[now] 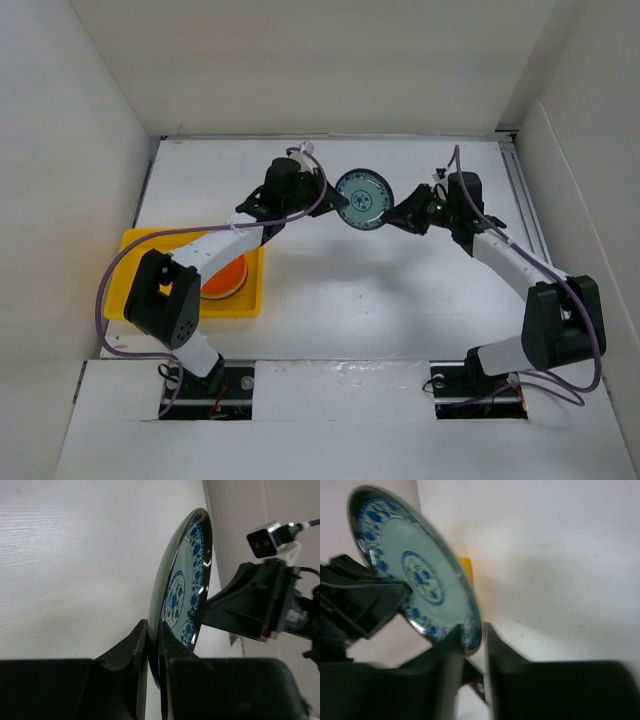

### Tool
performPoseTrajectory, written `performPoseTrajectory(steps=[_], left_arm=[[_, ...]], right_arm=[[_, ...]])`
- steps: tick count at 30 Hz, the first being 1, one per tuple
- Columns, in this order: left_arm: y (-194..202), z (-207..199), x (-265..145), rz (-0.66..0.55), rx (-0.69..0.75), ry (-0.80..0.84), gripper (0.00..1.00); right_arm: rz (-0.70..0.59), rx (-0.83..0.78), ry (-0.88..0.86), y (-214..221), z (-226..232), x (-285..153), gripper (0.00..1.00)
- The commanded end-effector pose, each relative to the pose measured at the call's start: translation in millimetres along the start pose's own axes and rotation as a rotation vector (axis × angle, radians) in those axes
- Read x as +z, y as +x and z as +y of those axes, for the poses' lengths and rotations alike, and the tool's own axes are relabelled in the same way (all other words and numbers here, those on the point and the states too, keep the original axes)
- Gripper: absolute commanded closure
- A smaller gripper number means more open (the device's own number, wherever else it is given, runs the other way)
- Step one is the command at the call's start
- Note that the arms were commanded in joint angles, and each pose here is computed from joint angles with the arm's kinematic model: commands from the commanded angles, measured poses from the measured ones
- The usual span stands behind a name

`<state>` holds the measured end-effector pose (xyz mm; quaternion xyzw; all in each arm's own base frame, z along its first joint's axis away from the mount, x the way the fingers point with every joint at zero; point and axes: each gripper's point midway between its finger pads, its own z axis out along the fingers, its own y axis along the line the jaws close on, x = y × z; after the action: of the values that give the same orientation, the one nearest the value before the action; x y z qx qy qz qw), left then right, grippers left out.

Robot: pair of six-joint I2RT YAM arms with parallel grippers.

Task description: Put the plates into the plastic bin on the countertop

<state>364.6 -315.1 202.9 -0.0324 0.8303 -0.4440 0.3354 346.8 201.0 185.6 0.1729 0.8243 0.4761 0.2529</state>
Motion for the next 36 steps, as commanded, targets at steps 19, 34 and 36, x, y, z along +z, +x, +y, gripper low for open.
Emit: performPoseTrajectory(steps=[19,34,36], left_arm=[[26,171,-290,-0.871,-0.753,-0.773,1.0],[44,201,-301,-0.898,-0.764,-0.945,0.27],[36,196,-299,-0.905,-0.752,-0.943,0.0]], right_arm=[[0.09,-0.101,0.021,44,-37,31,0.0],[0.085,-0.182,-0.151,53,24,-7,0.0],[0.098,-0.176,-0.156,56,23,-12,0.0]])
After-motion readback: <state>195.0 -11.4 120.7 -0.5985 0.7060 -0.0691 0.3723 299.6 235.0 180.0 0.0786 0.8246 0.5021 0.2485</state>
